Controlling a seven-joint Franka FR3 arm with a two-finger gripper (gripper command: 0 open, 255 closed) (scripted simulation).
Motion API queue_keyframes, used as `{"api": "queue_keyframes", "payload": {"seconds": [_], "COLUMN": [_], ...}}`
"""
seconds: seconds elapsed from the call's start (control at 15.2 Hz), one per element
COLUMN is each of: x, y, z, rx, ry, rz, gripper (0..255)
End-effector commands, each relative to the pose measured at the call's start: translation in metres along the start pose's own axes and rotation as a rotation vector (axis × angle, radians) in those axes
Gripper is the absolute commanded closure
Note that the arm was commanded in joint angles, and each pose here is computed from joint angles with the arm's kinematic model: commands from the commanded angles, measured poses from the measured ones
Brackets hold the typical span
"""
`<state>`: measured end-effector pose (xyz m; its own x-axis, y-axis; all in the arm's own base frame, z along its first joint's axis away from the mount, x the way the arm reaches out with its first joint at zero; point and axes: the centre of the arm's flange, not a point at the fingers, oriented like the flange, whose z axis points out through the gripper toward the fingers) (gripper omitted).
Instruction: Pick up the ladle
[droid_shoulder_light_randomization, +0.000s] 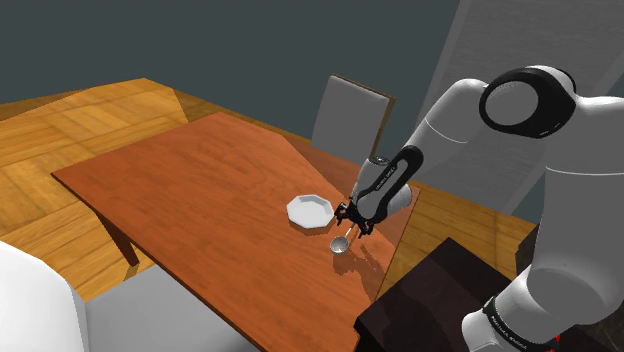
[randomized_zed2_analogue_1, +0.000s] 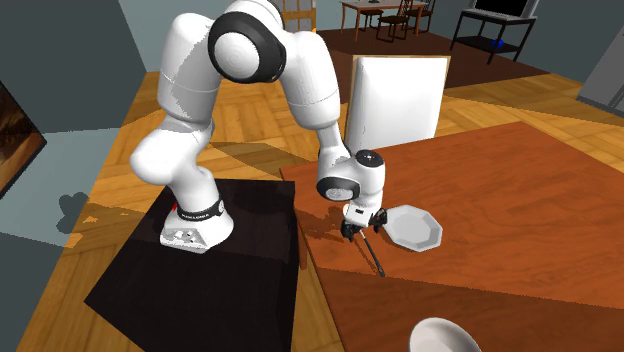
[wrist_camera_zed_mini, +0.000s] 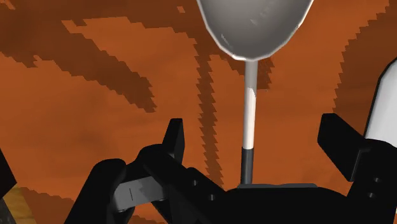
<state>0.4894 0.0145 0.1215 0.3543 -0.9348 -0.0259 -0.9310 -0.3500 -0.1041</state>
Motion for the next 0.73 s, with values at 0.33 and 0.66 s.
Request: {"api": "queue_keyframes", "payload": {"seconds": [0.33, 0.66], "x": [0.0005, 0.0007], "y": [0.0009, 0.0012], "z": [0.002, 0.0019], "rx": [0.0, 0.0], "ry": [0.0, 0.0], "rz": [0.0, 0.0], "gripper": [255, 255]}}
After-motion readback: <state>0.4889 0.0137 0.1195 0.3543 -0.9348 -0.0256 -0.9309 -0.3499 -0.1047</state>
